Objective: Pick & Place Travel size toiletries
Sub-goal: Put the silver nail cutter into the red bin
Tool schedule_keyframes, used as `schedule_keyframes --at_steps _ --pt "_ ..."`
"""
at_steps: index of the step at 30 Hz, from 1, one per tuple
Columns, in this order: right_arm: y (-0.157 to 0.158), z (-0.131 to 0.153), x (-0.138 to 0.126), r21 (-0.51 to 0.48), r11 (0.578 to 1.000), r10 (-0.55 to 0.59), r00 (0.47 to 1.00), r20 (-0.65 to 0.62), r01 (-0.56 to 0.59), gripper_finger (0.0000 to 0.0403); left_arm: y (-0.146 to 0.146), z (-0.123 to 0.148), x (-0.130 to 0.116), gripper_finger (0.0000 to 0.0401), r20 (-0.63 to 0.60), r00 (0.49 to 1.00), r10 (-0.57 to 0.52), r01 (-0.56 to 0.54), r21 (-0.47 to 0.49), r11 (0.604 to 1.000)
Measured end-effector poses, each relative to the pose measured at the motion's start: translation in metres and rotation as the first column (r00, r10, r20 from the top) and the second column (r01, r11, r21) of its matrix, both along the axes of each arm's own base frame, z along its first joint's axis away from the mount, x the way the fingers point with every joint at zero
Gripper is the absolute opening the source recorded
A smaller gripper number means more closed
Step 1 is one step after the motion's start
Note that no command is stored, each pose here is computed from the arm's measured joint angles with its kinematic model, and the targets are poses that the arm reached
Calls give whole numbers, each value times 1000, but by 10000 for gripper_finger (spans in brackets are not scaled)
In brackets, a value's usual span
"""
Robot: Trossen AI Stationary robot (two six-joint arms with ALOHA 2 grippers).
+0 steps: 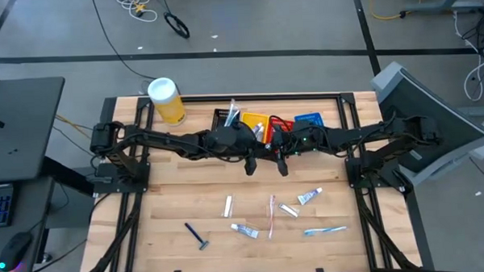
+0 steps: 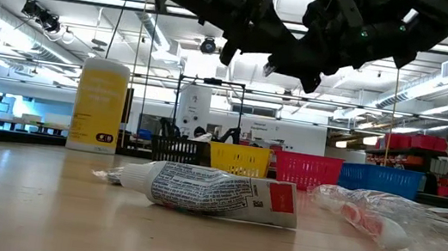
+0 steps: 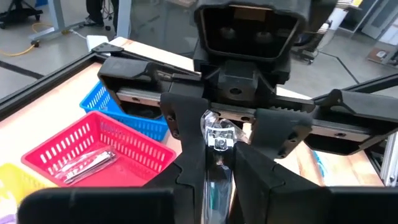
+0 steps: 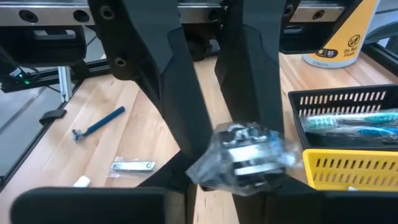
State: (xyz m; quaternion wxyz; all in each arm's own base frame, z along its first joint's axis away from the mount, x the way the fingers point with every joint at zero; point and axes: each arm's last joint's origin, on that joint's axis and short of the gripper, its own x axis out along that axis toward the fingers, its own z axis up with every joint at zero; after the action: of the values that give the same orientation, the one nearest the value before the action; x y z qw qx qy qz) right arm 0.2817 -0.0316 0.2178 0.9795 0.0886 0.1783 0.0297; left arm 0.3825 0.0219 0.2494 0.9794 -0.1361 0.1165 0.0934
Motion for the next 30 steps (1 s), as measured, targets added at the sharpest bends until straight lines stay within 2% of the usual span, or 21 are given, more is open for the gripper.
schedule_keyframes --at_steps 13,18,26,30 --pt "0 -1 0 10 1000 -7 1000 -13 7 65 0 0 0 91 1 1000 -20 20 -22 1000" --pt "-2 -7 -3 12 995 -102 990 -93 103 64 1 -2 0 110 -12 1000 25 -25 -7 1000" --pt "-6 -23 -16 -68 958 -285 911 -297 278 63 5 -10 -4 150 -107 982 158 -153 48 987" --pt "-13 -20 -28 -178 900 -436 837 -330 398 63 5 -12 -5 161 -126 977 172 -166 56 985"
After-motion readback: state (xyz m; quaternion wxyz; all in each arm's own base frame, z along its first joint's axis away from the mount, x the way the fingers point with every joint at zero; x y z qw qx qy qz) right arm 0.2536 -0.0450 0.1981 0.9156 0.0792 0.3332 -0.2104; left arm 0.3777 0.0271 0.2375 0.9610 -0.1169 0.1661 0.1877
